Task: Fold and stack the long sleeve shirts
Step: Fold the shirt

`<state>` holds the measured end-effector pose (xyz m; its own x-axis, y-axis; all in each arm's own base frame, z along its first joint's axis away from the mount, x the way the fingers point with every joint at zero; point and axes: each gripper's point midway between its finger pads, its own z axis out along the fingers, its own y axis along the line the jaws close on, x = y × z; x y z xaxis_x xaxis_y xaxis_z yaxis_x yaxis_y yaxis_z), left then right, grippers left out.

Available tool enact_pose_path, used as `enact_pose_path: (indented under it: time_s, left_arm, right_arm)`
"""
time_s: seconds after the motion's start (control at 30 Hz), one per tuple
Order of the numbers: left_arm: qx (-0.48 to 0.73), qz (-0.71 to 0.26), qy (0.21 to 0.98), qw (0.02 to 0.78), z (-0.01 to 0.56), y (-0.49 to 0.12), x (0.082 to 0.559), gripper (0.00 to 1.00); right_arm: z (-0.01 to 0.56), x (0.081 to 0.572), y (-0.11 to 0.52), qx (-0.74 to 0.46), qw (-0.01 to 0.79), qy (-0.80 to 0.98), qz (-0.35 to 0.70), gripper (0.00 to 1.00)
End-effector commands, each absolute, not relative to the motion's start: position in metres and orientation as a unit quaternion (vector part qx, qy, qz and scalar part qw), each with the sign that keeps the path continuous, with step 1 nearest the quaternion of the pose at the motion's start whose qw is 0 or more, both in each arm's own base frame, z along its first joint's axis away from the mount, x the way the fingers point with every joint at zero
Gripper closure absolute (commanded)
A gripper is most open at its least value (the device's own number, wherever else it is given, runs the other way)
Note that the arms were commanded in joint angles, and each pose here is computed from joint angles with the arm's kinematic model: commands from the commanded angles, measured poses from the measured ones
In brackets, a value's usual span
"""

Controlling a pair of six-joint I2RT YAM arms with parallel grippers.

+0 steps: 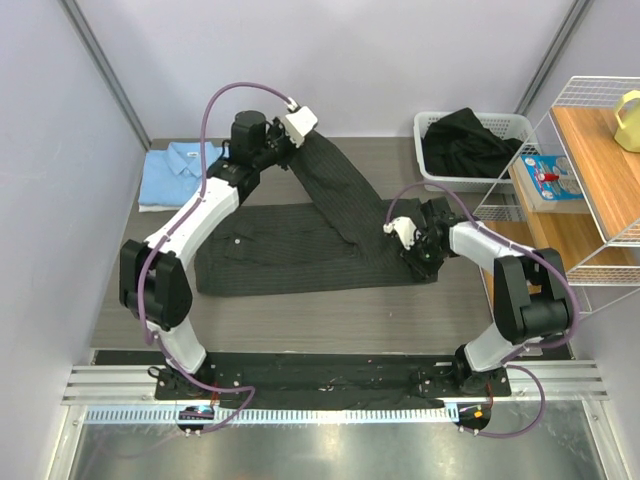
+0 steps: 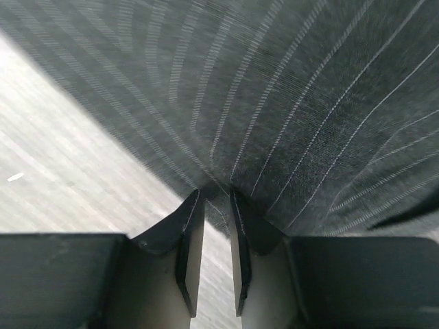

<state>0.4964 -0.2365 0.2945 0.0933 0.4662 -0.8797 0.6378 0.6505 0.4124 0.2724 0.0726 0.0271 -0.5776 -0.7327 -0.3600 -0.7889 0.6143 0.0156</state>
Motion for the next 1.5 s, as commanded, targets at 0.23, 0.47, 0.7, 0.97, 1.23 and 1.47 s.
enact_pose_path:
  time_s: [0.23,0.47,0.7,0.97,1.23,1.47]
  left_arm:
    - [0.457,-0.169,0.611,0.623,0.313,-0.219,0.489,1.0]
    - [0.592,-0.217,0.533,0.564,0.271,-0.228,0.433,1.0]
    - [0.706,-0.244,0.482,0.457,0.203,-0.207,0.353,1.0]
    - [0.787,-0.234,0.427,0.379,0.142,-0.168,0.309,0.99]
    - [0.829,-0.181,0.401,0.347,0.101,-0.126,0.313,0.91]
    - [0.818,-0.123,0.459,0.325,0.089,-0.071,0.325,0.71]
  right_arm:
    - [0.028,0.295,0.077,-0.377,0.16,0.903,0.129,0.72]
    - [0.063,0.294,0.09,-0.367,0.172,0.898,0.17,0.67]
    - [0.081,0.305,0.104,-0.349,0.194,0.895,0.198,0.64]
    - [0.047,0.315,0.1,-0.32,0.16,0.915,0.188,0.65]
    - [0.034,0.312,0.092,-0.319,0.137,0.922,0.171,0.67]
    - [0.067,0.306,0.101,-0.338,0.157,0.907,0.197,0.66]
